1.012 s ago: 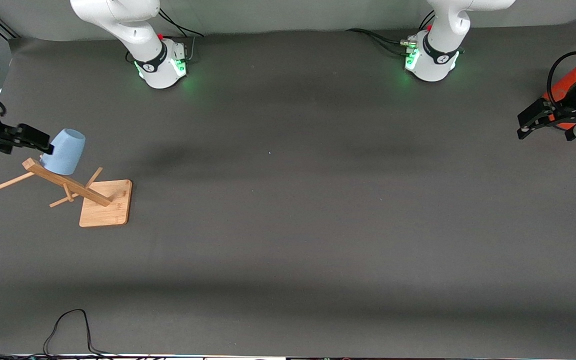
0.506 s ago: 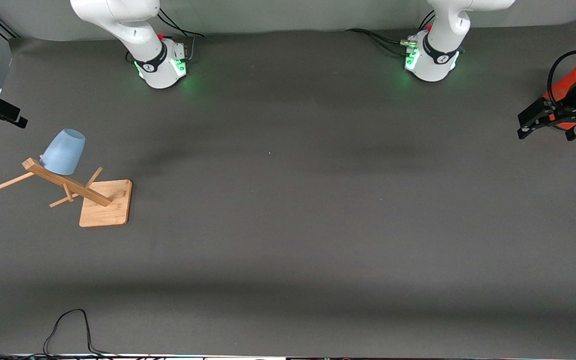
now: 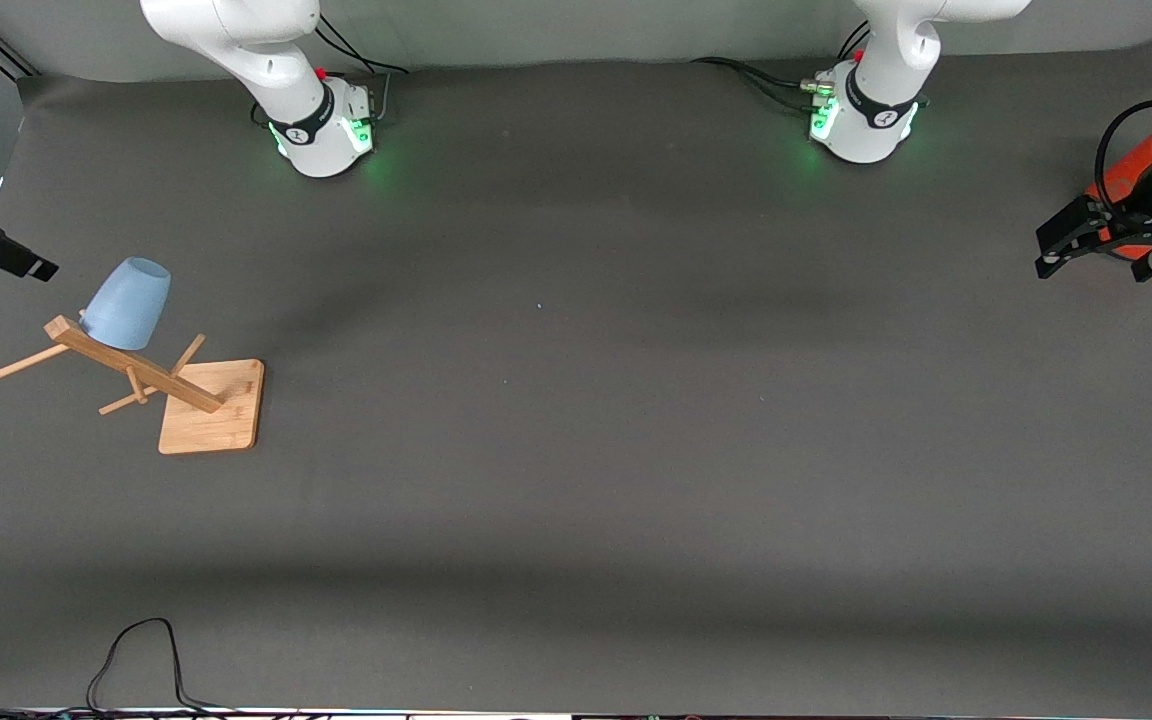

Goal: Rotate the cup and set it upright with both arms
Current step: 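Close the right gripper around the light blue cup's base, then slide the cup off the wooden peg with the right gripper, then carry the cup to mid-table and lower it with the right gripper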

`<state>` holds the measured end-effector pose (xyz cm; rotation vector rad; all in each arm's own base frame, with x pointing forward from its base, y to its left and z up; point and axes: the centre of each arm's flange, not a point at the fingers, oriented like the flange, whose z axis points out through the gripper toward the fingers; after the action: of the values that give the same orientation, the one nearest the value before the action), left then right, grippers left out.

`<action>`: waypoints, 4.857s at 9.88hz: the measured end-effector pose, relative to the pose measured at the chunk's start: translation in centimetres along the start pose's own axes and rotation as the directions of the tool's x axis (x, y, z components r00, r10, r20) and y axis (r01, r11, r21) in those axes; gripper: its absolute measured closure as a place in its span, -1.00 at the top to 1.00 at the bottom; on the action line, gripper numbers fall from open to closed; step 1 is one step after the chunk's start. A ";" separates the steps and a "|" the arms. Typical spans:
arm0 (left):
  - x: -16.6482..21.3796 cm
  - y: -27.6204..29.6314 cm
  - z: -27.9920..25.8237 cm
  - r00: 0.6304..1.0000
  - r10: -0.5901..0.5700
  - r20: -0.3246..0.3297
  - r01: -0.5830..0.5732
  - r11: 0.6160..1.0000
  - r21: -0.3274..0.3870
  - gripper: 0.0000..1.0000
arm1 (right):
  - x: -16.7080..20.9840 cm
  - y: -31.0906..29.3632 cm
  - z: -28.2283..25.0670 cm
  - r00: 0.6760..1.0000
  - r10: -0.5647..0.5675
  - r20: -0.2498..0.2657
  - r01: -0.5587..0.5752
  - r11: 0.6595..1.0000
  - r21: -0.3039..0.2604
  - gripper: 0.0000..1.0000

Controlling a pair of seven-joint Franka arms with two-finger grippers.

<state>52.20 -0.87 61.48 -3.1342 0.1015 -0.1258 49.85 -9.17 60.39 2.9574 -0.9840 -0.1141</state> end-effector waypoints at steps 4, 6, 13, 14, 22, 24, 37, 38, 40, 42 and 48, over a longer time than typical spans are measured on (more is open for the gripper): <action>0.0 0.0 -0.1 1.000 0.000 -0.003 0.000 1.000 0.000 1.00 | 1.7 -1.5 5.0 1.000 0.027 0.001 -0.027 1.000 0.015 1.00; 0.1 0.0 -0.1 1.000 0.001 -0.003 -0.001 1.000 0.000 1.00 | 1.8 -1.8 9.3 0.999 0.033 0.012 -0.033 0.999 0.028 1.00; 0.3 0.1 0.3 1.000 0.000 0.004 0.000 1.000 0.000 1.00 | 1.2 -1.3 15.2 0.999 0.050 0.022 -0.050 0.998 0.042 1.00; 0.3 0.1 0.3 1.000 0.000 0.004 0.000 1.000 0.000 1.00 | 1.2 -1.2 15.3 0.998 0.052 0.024 -0.053 0.998 0.042 1.00; 0.4 0.0 0.5 1.000 -0.002 0.008 0.002 1.000 0.001 1.00 | 1.2 -0.4 14.3 0.998 0.063 0.014 -0.063 0.996 0.057 0.66; 0.4 -0.1 0.5 1.000 -0.002 0.008 0.002 1.000 0.001 1.00 | -0.5 -1.5 12.7 0.999 0.048 0.013 -0.048 0.997 0.065 0.66; 0.4 -0.3 0.6 1.000 -0.006 0.010 0.006 1.000 0.001 1.00 | -28.2 -24.4 8.2 0.882 0.471 0.012 -0.471 0.882 -0.009 0.66; 0.5 -0.3 0.6 1.000 -0.006 0.010 0.006 1.000 0.001 1.00 | -30.3 -28.1 9.2 0.856 0.518 -0.012 -0.518 0.856 -0.011 0.66; 0.5 -0.3 0.7 1.000 -0.007 0.011 0.007 1.000 0.001 1.00 | -34.1 -35.7 12.6 0.792 0.607 -0.065 -0.608 0.794 -0.005 0.66; 0.5 -0.4 0.8 1.000 -0.009 0.014 0.009 1.000 0.001 1.00 | -37.7 -42.0 17.8 0.722 0.681 -0.121 -0.686 0.728 0.004 0.66; 0.6 -0.5 1.0 1.000 -0.011 0.018 0.011 1.000 0.001 1.00 | -46.0 -51.3 36.2 0.557 0.790 -0.254 -0.807 0.588 0.057 0.66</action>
<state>52.93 -0.40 60.51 -3.1347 0.0842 -0.0974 41.05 59.53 24.84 2.0645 -2.0867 0.2453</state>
